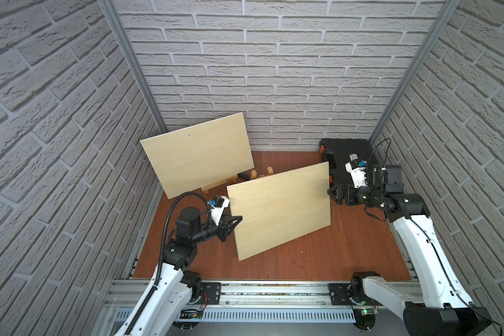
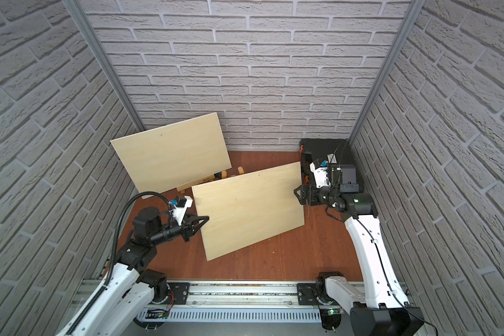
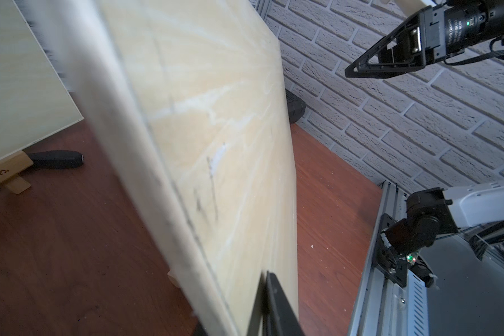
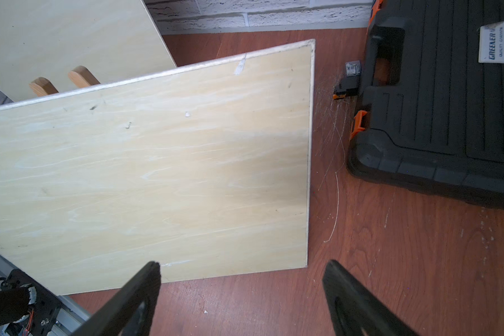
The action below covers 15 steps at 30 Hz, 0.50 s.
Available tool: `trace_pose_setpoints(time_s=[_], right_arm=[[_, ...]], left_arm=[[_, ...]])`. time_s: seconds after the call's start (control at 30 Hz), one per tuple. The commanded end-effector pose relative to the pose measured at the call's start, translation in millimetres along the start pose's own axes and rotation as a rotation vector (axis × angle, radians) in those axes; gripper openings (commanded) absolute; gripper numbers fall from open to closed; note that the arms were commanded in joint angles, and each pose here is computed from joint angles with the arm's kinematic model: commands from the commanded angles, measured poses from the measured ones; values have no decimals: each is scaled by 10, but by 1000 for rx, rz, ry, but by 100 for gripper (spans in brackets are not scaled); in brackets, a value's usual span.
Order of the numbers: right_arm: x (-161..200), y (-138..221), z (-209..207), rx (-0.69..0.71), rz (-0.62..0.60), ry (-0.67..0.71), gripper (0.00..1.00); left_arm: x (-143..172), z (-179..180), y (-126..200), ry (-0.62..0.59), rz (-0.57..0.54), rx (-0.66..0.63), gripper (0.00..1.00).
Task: Disassemble the easel
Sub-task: Place the drawing board at the corner of the board.
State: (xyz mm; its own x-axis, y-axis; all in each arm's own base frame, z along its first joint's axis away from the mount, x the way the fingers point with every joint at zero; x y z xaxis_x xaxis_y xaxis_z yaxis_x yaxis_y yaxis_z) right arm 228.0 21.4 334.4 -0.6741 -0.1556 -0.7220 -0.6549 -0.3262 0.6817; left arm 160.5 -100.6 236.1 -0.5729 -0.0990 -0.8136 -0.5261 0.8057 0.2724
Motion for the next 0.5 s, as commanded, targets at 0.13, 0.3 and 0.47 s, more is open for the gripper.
trace_pose_setpoints(time_s=[0.13,0.3,0.47], right_arm=[[-69,207,101,-40,-81,7,90],[-34,211,150,-86,-114,-2,89],[-15,188,175,-125,-118,-5,89]], left_arm=[[-171,-87,-82,-82,-178,46,0],[-108,-139,-187,-55,-145,73,0],[-19,-180,-305,-15,-97,103,0]])
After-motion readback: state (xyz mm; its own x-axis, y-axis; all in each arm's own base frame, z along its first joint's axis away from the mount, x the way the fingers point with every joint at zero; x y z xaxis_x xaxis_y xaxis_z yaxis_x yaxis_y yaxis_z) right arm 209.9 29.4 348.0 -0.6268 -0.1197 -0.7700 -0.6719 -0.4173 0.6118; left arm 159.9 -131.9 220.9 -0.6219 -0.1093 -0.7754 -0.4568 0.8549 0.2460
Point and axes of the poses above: each gripper's point midway between its finger pads, its own y axis back along the fingers, its own z axis along the line the jaws close on, x = y × z, the point moved 9 cm from there along y, back along the fingers, and after that the axes turned 13 degrees about y, right-handed, at the moved point
